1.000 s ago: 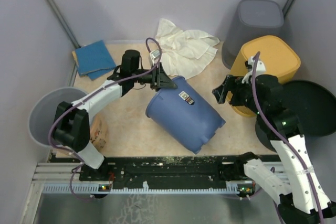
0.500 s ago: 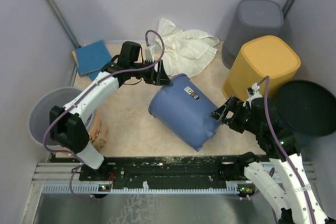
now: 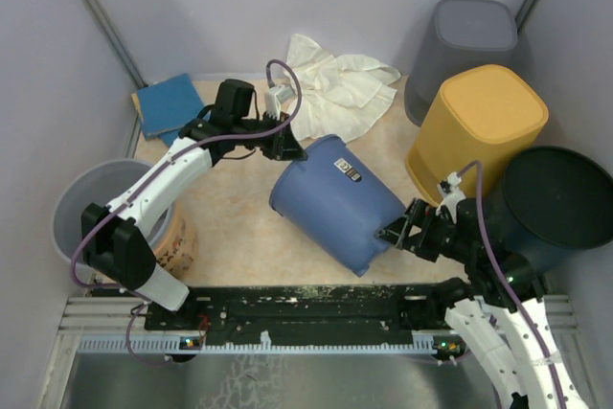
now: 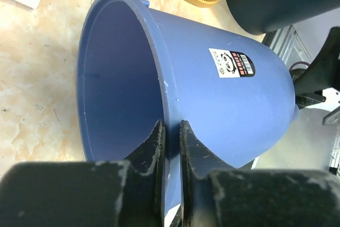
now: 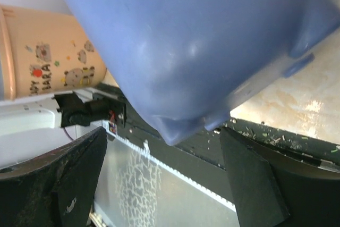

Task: Turn the large container upside down

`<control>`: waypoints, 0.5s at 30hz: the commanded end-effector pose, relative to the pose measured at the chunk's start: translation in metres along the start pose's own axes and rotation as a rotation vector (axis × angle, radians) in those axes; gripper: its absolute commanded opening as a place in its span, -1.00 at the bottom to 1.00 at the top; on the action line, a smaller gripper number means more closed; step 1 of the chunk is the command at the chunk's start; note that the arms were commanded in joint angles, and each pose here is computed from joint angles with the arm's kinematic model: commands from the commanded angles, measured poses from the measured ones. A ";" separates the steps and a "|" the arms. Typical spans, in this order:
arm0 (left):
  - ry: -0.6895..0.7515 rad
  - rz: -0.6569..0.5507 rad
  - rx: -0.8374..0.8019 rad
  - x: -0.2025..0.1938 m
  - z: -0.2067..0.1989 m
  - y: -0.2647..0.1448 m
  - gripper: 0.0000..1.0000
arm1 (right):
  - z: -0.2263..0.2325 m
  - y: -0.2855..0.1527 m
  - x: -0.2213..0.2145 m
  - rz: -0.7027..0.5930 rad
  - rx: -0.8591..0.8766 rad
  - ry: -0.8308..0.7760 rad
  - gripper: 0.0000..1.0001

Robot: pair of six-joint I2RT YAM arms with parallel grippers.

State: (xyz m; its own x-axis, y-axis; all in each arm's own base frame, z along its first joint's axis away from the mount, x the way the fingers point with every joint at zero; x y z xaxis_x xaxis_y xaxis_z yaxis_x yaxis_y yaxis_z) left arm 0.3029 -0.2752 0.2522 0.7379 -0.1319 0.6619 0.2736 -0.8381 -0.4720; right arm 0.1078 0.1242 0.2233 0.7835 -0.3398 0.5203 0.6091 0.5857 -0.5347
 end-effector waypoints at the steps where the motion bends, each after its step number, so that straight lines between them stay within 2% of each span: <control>1: -0.023 0.029 0.065 -0.015 0.021 0.009 -0.87 | 0.003 0.006 -0.021 0.042 0.125 -0.009 0.74; 3: -0.038 0.035 0.065 -0.018 0.023 0.011 -1.00 | 0.006 0.011 -0.027 0.045 0.187 0.022 0.74; 9: -0.062 0.051 0.068 -0.026 0.030 0.017 -1.00 | 0.021 0.014 -0.024 0.003 0.332 0.038 0.74; 15: -0.074 0.067 0.065 -0.033 0.034 0.022 -1.00 | 0.023 0.020 -0.012 -0.054 0.345 0.001 0.75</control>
State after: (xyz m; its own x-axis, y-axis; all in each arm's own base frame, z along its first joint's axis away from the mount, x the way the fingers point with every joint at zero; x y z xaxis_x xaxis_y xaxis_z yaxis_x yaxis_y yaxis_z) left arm 0.3078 -0.2811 0.2497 0.7292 -0.1006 0.6769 0.2852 -0.8545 -0.4342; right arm 0.0961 0.1507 0.1959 0.8146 -0.3526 0.4605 0.5383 0.7552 -0.3739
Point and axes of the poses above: each gripper's point midway between its finger pads, its own y axis out along the fingers, its own z axis along the line the jaws close on, x = y × z, the point moved 2 cm from there along -y, back along the fingers, and after that the axes turned 6 degrees about -y, right-handed, at the moved point
